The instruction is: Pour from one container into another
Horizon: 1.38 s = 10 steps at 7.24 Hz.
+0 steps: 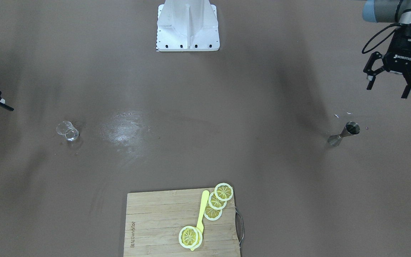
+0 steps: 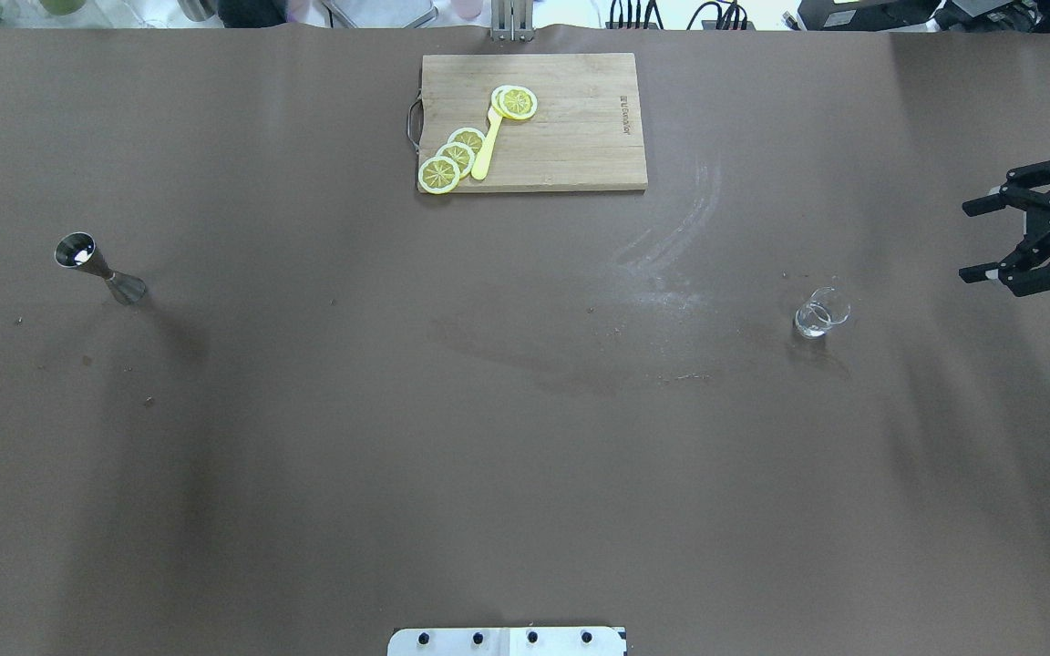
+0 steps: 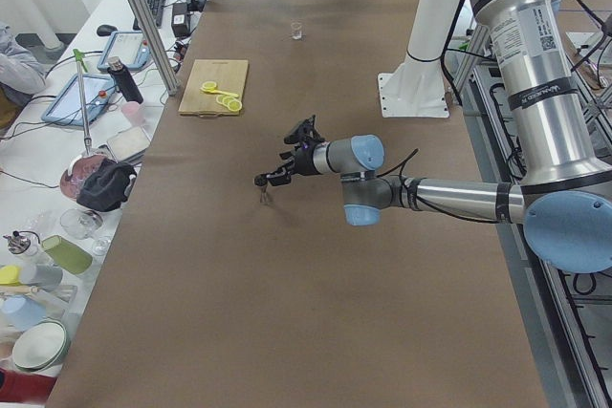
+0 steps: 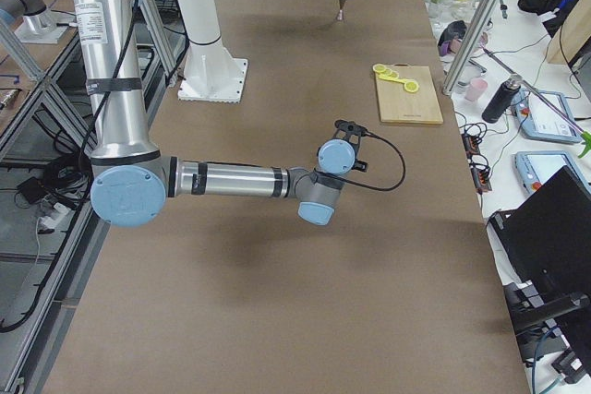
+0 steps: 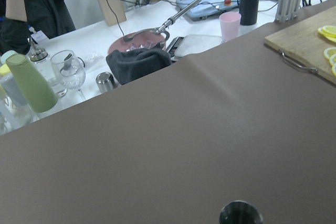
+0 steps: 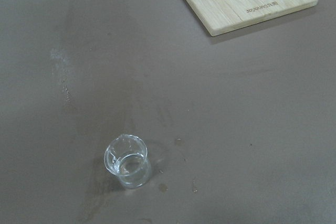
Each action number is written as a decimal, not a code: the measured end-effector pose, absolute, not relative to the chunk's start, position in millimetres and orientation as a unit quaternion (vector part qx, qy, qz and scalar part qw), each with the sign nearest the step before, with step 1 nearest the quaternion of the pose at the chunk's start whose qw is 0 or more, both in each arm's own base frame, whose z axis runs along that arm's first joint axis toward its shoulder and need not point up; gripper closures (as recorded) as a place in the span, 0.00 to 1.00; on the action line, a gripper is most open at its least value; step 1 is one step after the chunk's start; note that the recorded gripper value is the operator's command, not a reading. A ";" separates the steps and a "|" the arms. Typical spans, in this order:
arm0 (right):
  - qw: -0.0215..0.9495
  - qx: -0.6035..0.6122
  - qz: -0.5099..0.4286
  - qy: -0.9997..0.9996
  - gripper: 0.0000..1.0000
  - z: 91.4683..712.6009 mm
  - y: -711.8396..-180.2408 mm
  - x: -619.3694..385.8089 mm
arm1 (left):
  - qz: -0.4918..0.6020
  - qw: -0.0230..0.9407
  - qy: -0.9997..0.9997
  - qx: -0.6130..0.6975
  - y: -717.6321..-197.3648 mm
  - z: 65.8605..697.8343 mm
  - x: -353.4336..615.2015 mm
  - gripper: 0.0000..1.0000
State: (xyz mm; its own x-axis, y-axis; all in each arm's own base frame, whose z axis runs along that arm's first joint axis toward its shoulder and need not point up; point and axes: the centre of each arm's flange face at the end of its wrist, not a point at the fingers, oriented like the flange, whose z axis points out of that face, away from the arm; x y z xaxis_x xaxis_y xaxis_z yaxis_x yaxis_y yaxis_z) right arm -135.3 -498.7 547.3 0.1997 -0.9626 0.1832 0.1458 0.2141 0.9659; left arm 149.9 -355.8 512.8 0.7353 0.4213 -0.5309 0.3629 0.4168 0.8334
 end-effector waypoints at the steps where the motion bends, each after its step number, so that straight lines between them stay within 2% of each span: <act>1: 0.609 0.468 -0.470 -0.435 0.00 549.9 -497.1 -140.5 | -0.009 0.744 0.377 0.552 -336.0 518.0 168.3 0.01; 3: 0.566 0.493 -0.525 -0.401 0.00 558.6 -493.0 -157.1 | -0.050 0.736 0.381 0.558 -294.1 553.8 198.7 0.01; 6: 0.540 0.483 -0.556 -0.407 0.00 573.1 -483.3 -191.3 | -0.062 0.744 0.355 0.563 -240.0 630.7 214.2 0.01; 10: 0.532 0.477 -0.567 -0.411 0.00 578.2 -504.6 -228.2 | -0.111 0.768 0.318 0.545 -225.5 691.6 219.3 0.01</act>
